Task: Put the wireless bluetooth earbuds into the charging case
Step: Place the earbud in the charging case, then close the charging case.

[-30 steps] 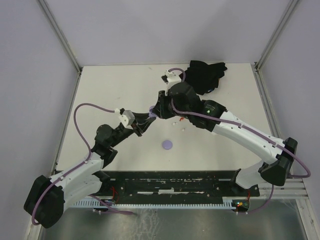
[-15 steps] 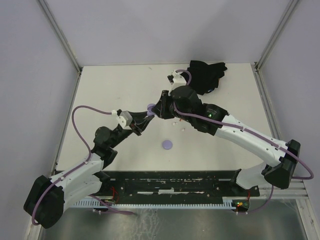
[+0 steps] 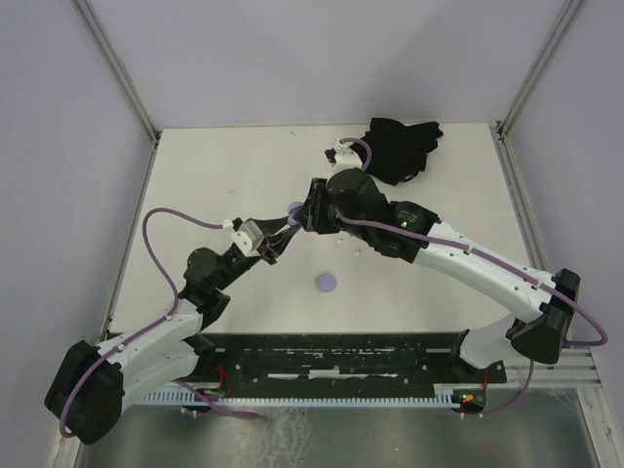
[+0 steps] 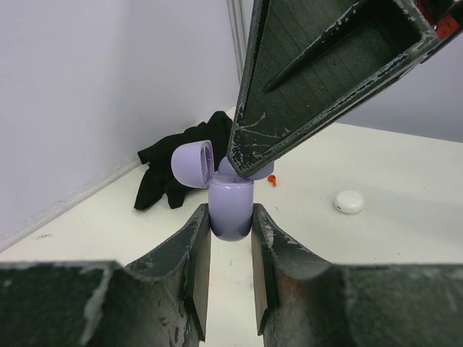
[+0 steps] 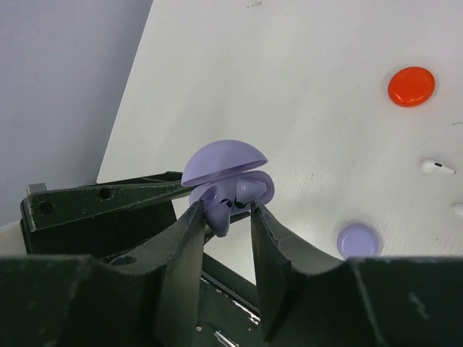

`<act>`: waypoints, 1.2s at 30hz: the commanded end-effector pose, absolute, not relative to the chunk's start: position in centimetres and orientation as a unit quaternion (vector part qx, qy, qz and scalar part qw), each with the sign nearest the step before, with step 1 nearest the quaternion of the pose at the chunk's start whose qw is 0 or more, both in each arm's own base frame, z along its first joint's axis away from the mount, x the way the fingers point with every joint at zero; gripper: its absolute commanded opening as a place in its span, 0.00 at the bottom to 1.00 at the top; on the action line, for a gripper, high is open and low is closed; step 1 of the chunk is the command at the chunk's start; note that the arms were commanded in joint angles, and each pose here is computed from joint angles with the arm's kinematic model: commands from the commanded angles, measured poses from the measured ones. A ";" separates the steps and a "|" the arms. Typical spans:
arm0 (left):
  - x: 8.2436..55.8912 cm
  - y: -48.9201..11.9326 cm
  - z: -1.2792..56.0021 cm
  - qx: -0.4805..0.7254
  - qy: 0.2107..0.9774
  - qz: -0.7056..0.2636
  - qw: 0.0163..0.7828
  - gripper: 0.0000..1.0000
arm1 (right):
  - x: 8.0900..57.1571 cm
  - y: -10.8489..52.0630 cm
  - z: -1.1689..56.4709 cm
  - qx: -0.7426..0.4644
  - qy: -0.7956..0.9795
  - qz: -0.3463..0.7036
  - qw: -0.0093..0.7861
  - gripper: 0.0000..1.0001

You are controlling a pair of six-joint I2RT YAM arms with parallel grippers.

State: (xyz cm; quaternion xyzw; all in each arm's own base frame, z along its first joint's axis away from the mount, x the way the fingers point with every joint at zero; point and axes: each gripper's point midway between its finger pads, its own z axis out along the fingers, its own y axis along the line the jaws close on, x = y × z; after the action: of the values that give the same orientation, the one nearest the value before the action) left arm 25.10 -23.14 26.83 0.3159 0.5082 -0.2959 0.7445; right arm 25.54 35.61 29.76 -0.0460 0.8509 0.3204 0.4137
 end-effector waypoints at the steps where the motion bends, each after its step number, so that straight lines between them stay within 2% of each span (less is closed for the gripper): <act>1: 25.0 -22.7 29.9 0.313 0.458 -0.271 0.787 0.03 | 25.8 35.1 32.0 -0.038 0.839 0.324 0.435 0.41; 4: 25.1 -22.7 29.7 0.313 0.461 -0.272 0.784 0.03 | 25.6 35.3 32.3 -0.043 0.838 0.331 0.431 0.44; 20: 25.0 -23.1 29.0 0.320 0.469 -0.281 0.774 0.03 | 24.3 37.1 34.0 -0.072 0.822 0.385 0.414 0.43; 36: 22.9 -24.4 29.8 0.343 0.432 -0.337 0.763 0.03 | 22.7 39.8 35.7 -0.139 0.792 0.435 0.406 0.42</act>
State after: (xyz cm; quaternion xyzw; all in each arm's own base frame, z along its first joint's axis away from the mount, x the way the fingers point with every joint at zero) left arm 24.50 -23.76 27.50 0.3318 0.4809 -0.3069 0.7513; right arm 22.84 38.58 32.06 -0.1207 0.8263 0.3969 0.3809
